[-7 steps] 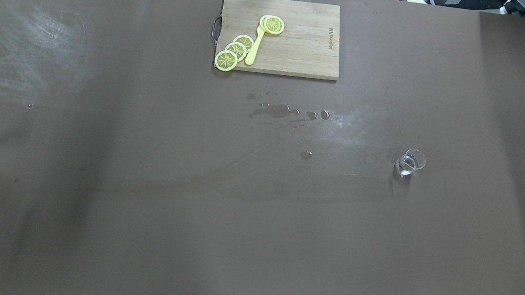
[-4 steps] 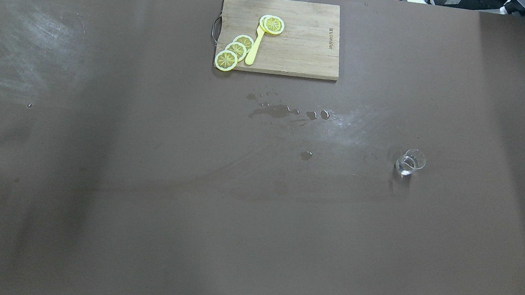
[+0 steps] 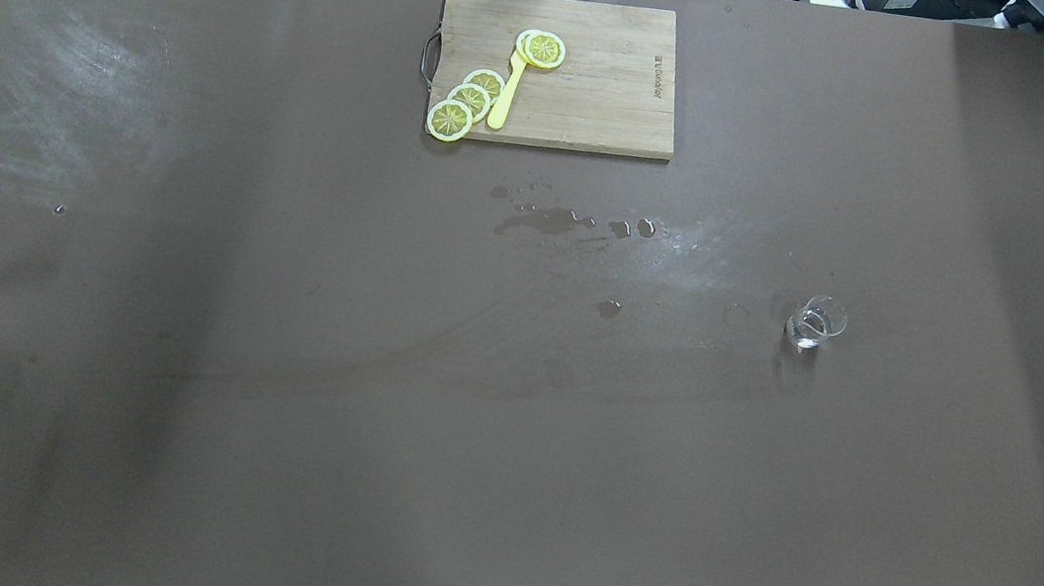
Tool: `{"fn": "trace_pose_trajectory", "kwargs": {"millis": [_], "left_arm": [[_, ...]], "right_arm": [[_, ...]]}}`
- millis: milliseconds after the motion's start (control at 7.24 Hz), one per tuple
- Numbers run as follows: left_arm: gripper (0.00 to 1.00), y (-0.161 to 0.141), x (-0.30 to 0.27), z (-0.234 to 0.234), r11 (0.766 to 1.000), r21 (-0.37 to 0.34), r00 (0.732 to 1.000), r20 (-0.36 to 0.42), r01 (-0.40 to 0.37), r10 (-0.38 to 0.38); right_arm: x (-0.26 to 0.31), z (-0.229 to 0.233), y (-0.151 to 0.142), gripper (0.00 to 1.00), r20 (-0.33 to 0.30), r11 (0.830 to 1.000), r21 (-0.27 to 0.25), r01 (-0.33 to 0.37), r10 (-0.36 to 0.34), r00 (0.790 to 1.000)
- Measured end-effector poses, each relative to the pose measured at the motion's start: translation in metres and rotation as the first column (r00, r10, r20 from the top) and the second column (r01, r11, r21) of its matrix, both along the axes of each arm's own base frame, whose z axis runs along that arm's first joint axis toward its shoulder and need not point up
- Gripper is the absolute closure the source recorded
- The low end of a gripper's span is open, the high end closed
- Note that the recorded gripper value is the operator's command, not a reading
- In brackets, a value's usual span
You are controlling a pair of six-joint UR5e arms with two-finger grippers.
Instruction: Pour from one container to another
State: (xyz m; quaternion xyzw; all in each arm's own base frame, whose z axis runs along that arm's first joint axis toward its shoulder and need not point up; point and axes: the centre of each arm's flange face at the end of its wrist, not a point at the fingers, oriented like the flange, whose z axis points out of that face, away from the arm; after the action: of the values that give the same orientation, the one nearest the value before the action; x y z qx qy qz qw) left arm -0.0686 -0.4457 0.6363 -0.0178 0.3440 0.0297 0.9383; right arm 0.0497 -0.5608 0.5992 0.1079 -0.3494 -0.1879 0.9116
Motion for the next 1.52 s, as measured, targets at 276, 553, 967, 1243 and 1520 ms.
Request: {"fn": "trace_pose_trajectory", "kwargs": {"millis": [276, 553, 967, 1243, 1520], "left_arm": [[0.02, 0.0, 0.0, 0.001, 1.0, 0.002, 1.0, 0.0, 0.0, 0.0], [0.02, 0.0, 0.0, 0.003, 1.0, -0.001, 1.0, 0.001, 0.0, 0.0], [0.02, 0.002, -0.001, 0.011, 1.0, -0.025, 1.0, 0.003, 0.003, -0.003], [0.02, 0.003, -0.002, 0.013, 1.0, -0.03, 1.0, 0.005, 0.009, -0.008], [0.02, 0.0, -0.002, 0.009, 1.0, -0.017, 1.0, 0.006, 0.009, -0.008]], "right_arm": [[0.0, 0.001, 0.0, 0.0, -0.001, 1.0, 0.001, 0.0, 0.0, 1.0], [0.0, 0.001, 0.0, 0.0, -0.001, 1.0, 0.004, 0.0, 0.0, 1.0], [0.0, 0.002, 0.001, 0.0, 0.0, 1.0, 0.001, 0.0, 0.0, 1.0], [0.0, 0.001, 0.001, 0.0, -0.004, 1.0, 0.004, 0.0, 0.0, 1.0], [0.0, 0.002, 0.001, 0.0, -0.007, 1.0, 0.014, 0.008, -0.008, 1.0]]}}
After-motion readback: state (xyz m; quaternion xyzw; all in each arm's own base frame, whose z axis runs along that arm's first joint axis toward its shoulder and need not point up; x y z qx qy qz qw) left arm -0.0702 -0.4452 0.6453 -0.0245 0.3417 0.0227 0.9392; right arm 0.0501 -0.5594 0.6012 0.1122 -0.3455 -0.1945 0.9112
